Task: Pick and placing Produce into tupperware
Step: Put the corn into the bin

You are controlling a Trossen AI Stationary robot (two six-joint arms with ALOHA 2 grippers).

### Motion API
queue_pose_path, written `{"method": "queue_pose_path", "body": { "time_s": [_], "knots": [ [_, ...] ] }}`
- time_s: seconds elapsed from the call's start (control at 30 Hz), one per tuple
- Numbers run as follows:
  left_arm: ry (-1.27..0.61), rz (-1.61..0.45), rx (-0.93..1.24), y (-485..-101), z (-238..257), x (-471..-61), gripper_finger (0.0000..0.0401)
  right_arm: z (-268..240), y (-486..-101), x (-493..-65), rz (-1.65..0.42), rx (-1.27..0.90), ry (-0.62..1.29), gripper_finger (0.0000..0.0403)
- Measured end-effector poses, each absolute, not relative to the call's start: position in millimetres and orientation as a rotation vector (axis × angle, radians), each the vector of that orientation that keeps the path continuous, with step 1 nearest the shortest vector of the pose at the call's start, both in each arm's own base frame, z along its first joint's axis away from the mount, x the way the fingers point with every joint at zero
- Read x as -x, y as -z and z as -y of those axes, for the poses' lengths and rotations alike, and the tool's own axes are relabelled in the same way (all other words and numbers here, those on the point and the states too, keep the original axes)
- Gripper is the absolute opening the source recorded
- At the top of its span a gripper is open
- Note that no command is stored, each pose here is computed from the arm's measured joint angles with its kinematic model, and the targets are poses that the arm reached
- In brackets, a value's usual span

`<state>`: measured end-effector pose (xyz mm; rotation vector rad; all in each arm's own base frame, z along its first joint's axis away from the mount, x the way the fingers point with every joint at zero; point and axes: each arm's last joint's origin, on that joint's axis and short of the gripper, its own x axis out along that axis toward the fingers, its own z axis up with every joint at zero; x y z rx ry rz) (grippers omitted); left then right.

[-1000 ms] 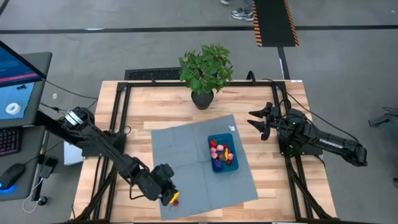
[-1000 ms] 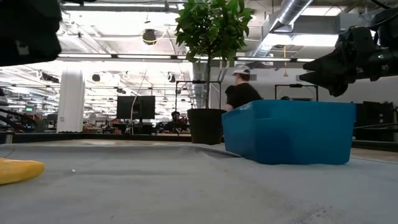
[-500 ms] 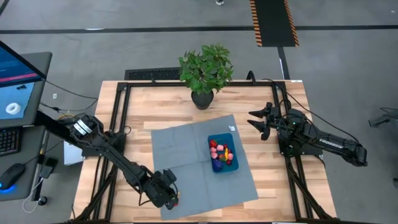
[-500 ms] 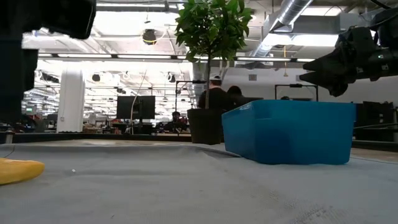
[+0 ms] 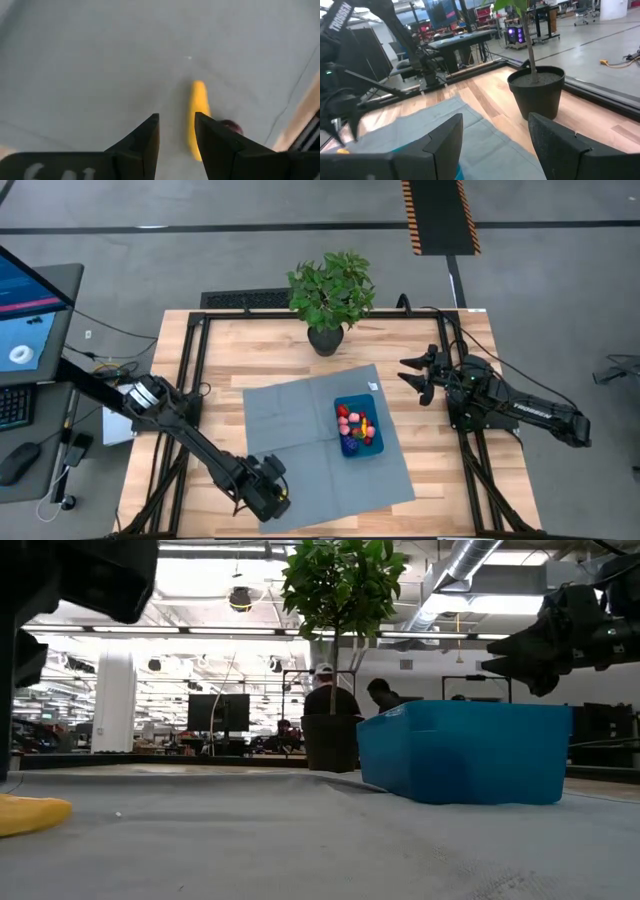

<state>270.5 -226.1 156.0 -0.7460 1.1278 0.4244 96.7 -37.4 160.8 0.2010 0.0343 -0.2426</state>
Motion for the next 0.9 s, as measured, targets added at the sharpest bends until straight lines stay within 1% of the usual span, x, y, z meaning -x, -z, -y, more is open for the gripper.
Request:
{"method": "queue_pose_path", "body": {
  "time_s": [0.07, 0.2, 0.33, 0.43, 0.6, 0.77, 0.9],
  "knots": [
    [-0.394, -1.135, 0.747, -154.3, 234.3, -279.2, 0.0113, 37.4, -160.7, -96.7, -0.036, -0.202, 0.243, 0.0249],
    [-0.378, -1.154, 0.672, -155.5, 245.0, -291.8, 0.0113, 37.6, -159.6, -97.1, -0.047, -0.205, 0.244, 0.0249],
    [-0.409, -1.184, 0.61, -160.7, 250.3, -298.4, 0.0113, 37.7, -159.3, -97.4, -0.052, -0.206, 0.244, 0.0249],
    [-0.462, -1.236, 0.56, -154.6, 250.4, -298.2, 0.0113, 37.8, -159.3, -97.5, -0.051, -0.206, 0.244, 0.0249],
    [-0.455, -1.275, 0.553, -147.8, 252.7, -299.4, 0.0113, 37.8, -159.4, -97.4, -0.05, -0.206, 0.244, 0.0249],
    [-0.449, -1.27, 0.536, -147.4, 252.3, -299.4, 0.0113, 37.8, -159.4, -97.4, -0.05, -0.206, 0.244, 0.0249],
    [-0.423, -1.282, 0.499, -147.3, 252.1, -299.0, 0.0094, 37.8, -159.4, -97.4, -0.05, -0.206, 0.244, 0.0249]
  ]
}}
